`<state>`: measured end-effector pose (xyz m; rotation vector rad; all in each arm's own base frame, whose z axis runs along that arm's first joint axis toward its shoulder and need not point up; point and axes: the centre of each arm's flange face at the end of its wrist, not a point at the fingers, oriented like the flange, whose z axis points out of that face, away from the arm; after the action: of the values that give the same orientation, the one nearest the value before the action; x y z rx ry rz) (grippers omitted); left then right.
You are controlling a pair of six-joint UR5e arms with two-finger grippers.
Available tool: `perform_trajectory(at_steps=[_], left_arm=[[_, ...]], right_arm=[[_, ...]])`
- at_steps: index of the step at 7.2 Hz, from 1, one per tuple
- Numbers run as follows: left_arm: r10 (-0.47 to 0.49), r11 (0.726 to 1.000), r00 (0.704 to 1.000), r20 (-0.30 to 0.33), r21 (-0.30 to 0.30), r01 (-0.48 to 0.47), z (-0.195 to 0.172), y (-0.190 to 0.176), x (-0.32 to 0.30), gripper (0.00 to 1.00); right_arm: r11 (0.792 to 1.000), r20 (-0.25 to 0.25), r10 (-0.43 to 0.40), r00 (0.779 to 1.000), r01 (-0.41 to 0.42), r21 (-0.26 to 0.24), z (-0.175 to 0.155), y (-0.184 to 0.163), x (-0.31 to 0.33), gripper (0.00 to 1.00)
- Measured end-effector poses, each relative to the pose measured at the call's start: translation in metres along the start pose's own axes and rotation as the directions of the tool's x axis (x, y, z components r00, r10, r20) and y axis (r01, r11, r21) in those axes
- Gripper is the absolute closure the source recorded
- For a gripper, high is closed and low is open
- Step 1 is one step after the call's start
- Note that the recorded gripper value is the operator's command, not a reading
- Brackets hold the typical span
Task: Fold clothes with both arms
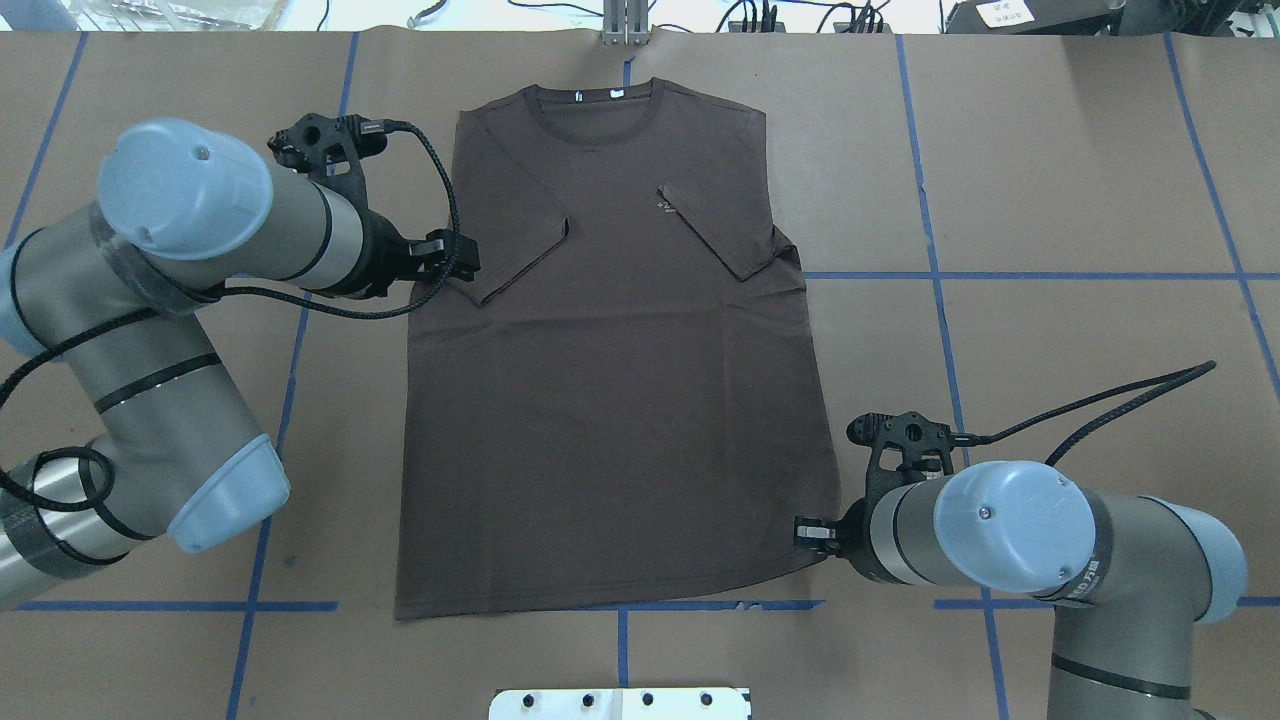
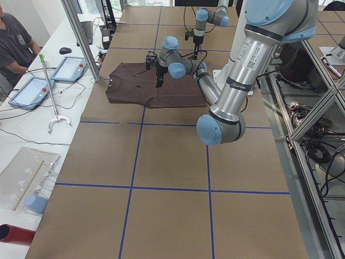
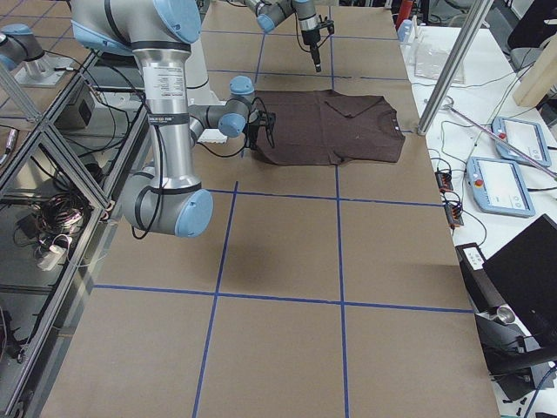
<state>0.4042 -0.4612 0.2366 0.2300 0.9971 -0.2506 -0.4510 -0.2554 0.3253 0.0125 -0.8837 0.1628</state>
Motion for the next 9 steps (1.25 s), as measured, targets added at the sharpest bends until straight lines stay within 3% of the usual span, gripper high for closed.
perform_trajectory(at_steps=[1,3,5,8,9], left_arm=[[-0.038,0.999,0.999,-0.009,-0.016,0.038,0.001,0.013,0.005,0.00],[-0.072,0.997,0.997,-0.018,-0.031,0.072,0.001,0.029,0.012,0.00],[-0.076,0.997,0.997,-0.023,-0.018,0.075,-0.002,0.032,0.016,0.00],[-0.072,0.997,0.997,-0.029,-0.014,0.072,-0.004,0.033,0.020,0.00],[-0.071,0.997,0.997,-0.030,-0.014,0.071,-0.004,0.033,0.021,0.00]], right_arm=[[1.000,0.002,0.003,1.000,-0.003,-0.001,-0.003,-0.001,0.001,1.00],[1.000,-0.002,0.004,1.000,-0.004,-0.011,-0.002,-0.001,0.002,0.00],[1.000,-0.019,0.008,1.000,-0.008,-0.013,0.006,-0.002,0.006,0.00],[1.000,-0.084,0.020,0.996,-0.020,-0.005,0.038,-0.008,0.018,0.01],[1.000,-0.098,0.023,0.995,-0.024,-0.004,0.045,-0.010,0.021,0.15]])
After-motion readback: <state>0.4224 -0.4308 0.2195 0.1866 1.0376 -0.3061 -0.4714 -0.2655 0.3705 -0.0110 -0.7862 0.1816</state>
